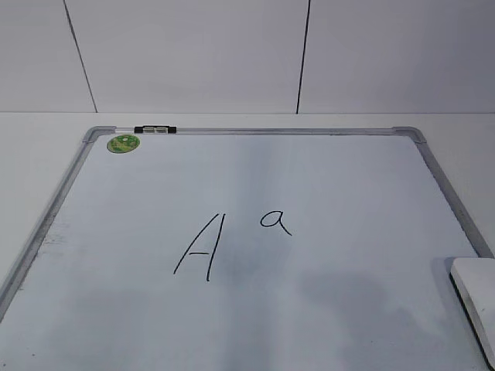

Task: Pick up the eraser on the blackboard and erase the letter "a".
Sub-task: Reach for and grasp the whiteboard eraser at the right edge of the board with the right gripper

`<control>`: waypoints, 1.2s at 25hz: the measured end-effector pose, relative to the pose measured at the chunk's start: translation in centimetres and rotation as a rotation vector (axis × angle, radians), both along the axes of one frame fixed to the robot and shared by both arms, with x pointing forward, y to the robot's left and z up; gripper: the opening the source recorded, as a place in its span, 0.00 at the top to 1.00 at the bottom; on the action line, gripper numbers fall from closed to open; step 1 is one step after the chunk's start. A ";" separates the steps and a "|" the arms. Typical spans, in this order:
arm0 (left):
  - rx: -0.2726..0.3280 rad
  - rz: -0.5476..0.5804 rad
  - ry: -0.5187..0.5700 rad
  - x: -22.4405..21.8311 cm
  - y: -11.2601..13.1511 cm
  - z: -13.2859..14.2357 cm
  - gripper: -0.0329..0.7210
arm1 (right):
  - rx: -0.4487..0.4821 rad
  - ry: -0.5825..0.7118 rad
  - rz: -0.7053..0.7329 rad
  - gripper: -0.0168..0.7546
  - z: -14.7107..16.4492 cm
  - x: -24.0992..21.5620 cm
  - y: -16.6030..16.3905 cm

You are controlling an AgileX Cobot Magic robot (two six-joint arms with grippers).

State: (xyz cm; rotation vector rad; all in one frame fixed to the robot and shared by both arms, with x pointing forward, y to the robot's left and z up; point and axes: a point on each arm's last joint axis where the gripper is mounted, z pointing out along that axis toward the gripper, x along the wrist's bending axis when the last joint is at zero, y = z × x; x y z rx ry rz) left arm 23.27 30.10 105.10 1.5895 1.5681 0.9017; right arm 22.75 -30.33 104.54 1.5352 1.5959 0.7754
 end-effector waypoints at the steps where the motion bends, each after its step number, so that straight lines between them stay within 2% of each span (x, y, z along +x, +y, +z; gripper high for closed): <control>1: 0.000 0.000 0.000 0.0 0.0 0.0 0.64 | 0.000 0.000 0.000 0.28 0.0 0.0 0.0; 30: 0.000 0.000 0.000 0.0 0.0 0.0 0.64 | -0.034 0.000 0.017 0.28 0.0 0.0 -0.4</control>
